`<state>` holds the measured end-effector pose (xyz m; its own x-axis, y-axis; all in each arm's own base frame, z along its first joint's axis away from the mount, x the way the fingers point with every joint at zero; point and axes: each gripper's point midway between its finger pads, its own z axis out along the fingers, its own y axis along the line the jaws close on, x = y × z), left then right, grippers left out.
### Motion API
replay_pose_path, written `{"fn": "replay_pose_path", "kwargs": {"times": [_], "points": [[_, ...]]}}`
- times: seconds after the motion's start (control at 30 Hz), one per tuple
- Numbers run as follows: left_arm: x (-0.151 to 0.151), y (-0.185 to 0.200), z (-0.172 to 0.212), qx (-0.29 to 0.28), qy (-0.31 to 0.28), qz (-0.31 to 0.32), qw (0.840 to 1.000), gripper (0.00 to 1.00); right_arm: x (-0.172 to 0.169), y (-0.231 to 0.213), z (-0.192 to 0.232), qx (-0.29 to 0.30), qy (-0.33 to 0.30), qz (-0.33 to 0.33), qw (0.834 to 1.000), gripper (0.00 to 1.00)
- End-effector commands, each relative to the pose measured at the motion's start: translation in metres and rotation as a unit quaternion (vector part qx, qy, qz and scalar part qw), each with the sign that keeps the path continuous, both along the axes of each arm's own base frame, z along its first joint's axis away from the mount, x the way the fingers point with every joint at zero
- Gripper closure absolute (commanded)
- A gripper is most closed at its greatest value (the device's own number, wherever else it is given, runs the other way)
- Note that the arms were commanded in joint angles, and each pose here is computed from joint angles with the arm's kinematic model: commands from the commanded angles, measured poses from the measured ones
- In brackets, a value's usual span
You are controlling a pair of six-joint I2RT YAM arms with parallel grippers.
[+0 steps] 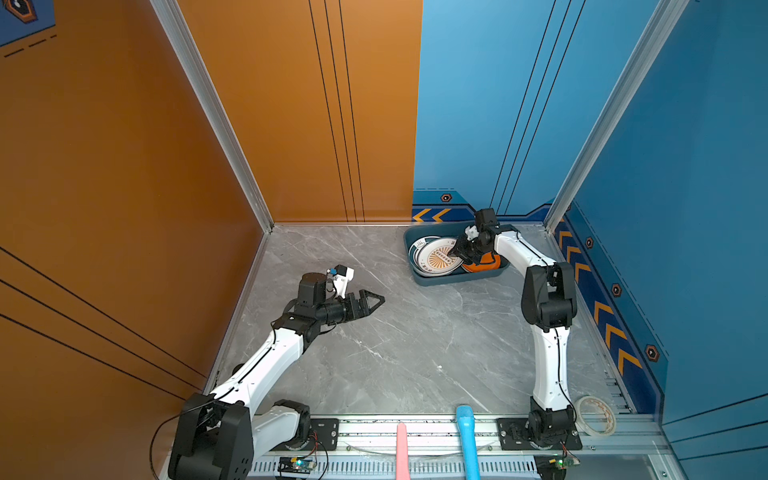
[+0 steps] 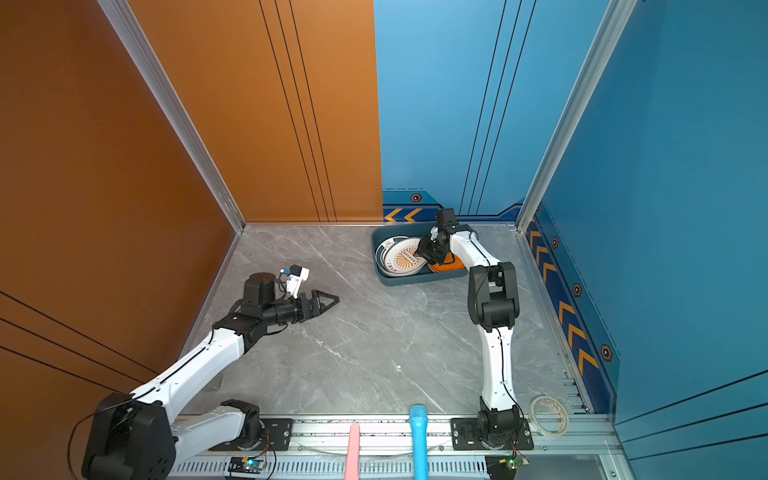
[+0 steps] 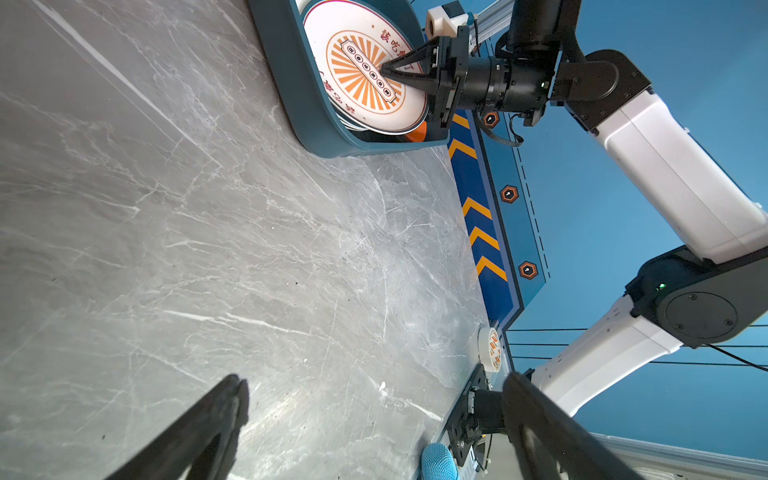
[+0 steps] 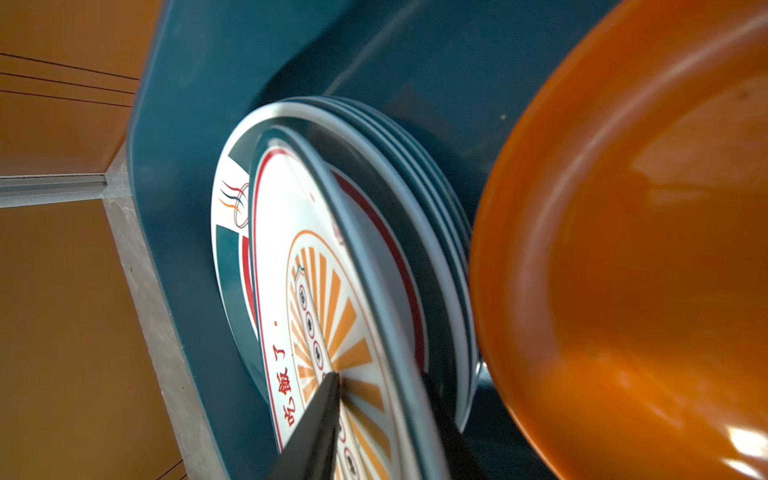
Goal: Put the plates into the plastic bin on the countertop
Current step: 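Lower the sunburst plate onto the plate stack and open the right gripper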
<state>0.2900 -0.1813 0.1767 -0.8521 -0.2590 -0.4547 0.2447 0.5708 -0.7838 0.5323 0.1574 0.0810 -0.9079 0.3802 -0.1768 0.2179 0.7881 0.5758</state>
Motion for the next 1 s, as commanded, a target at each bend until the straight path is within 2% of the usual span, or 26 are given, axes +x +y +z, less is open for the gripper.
{"fn": "replay_pose_path", "kwargs": {"times": [0.0,0.27,0.67,0.97], "points": [[0.0,-0.001,0.0,-0.004,-0.005,-0.009,1.0,0.02,-0.003,-0.007,-0.005,-0.033,0.008,0.006,0.999,0.64],[0.0,-0.001,-0.001,-0.004,-0.004,-0.009,1.0,0.02,-0.008,-0.013,-0.003,-0.066,0.006,0.013,0.998,0.57],[-0.001,-0.001,0.0,-0.004,-0.005,-0.009,1.0,0.02,-0.014,-0.016,0.017,-0.092,-0.01,0.026,0.995,0.53],[-0.001,-0.001,0.002,-0.005,-0.006,-0.01,1.0,0.02,-0.013,-0.015,0.033,-0.09,-0.019,0.032,0.995,0.53]]}}
